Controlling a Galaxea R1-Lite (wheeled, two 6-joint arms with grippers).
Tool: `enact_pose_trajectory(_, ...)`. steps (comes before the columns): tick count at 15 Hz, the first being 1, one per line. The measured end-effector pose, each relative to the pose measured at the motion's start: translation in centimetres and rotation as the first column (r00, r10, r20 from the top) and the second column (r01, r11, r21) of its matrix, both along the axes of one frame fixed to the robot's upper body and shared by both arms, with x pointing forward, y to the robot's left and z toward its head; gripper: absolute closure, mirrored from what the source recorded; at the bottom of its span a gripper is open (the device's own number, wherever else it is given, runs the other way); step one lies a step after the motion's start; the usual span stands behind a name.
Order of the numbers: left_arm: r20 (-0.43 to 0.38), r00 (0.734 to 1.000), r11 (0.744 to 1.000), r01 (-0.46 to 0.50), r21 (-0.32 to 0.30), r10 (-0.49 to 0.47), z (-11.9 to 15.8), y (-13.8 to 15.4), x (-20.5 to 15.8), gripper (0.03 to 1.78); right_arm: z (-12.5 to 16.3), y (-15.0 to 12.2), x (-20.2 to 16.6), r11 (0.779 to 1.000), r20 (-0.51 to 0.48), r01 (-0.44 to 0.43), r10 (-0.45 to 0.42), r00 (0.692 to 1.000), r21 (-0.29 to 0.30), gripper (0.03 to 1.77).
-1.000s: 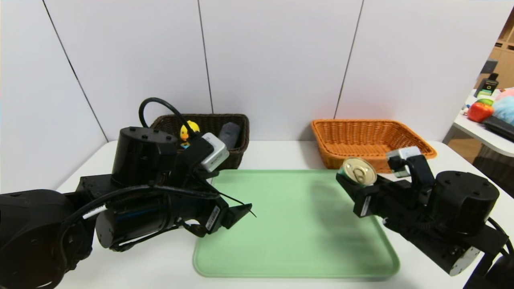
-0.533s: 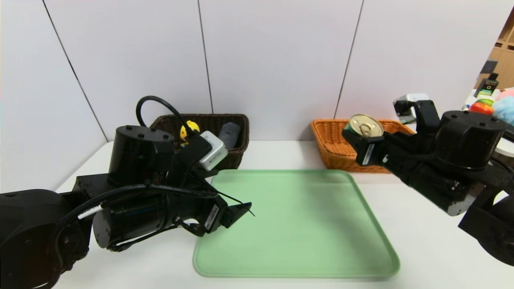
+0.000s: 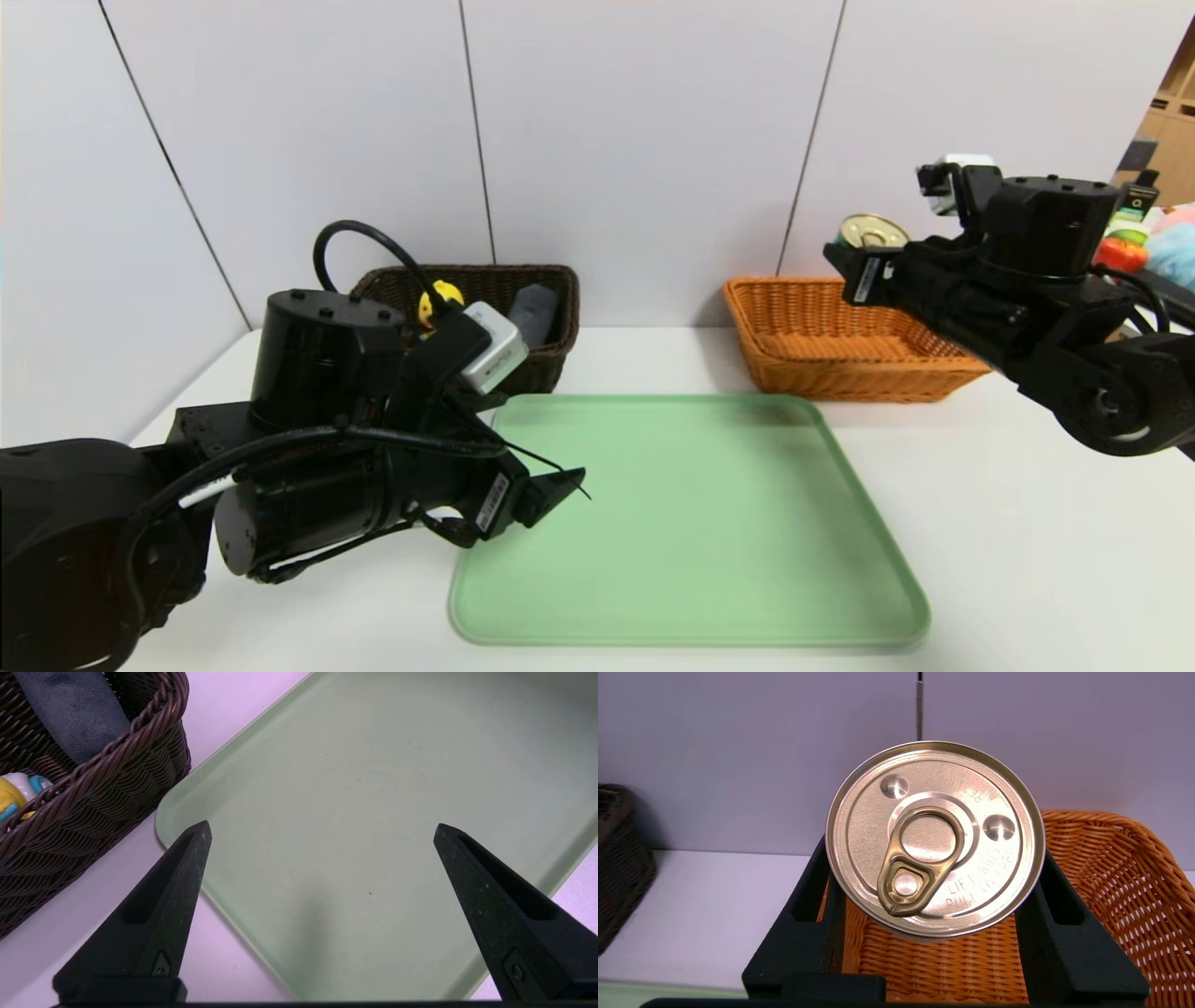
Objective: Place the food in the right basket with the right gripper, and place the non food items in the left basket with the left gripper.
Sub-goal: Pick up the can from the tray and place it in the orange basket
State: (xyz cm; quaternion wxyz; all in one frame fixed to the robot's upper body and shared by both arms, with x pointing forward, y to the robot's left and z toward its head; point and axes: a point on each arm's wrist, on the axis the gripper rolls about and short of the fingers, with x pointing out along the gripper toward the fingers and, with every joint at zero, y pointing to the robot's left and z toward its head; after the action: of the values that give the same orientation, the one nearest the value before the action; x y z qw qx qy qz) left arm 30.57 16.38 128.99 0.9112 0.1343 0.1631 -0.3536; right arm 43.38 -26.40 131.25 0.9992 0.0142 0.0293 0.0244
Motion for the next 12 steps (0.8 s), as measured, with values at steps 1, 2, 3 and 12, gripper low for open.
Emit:
enact_pose_trajectory(1,0.001,1.0,1.0,-0.001,-0.001,0.001,0.0,0.0,0.0,0.12,-0.5,-0.4,0.9,1.0,-0.02,0.018,-0.018,1.0,-0.004,0.82)
enact_pose_trajectory(2,0.001,1.0,1.0,0.0,-0.001,0.0,0.0,0.0,0.0,0.12,-1.1,-0.9,1.8,0.999,-0.046,0.034,-0.034,0.998,-0.01,0.82)
enact_pose_trajectory(3,0.001,1.0,1.0,-0.001,-0.001,0.001,0.0,0.0,0.0,0.12,-1.7,-1.3,2.6,0.999,-0.067,0.048,-0.049,0.997,-0.014,0.82)
enact_pose_trajectory(12,-0.008,1.0,1.0,-0.004,0.0,0.004,-0.2,0.0,0.1,0.12,-4.7,-3.3,7.5,0.993,-0.23,0.107,-0.115,0.966,-0.047,0.82)
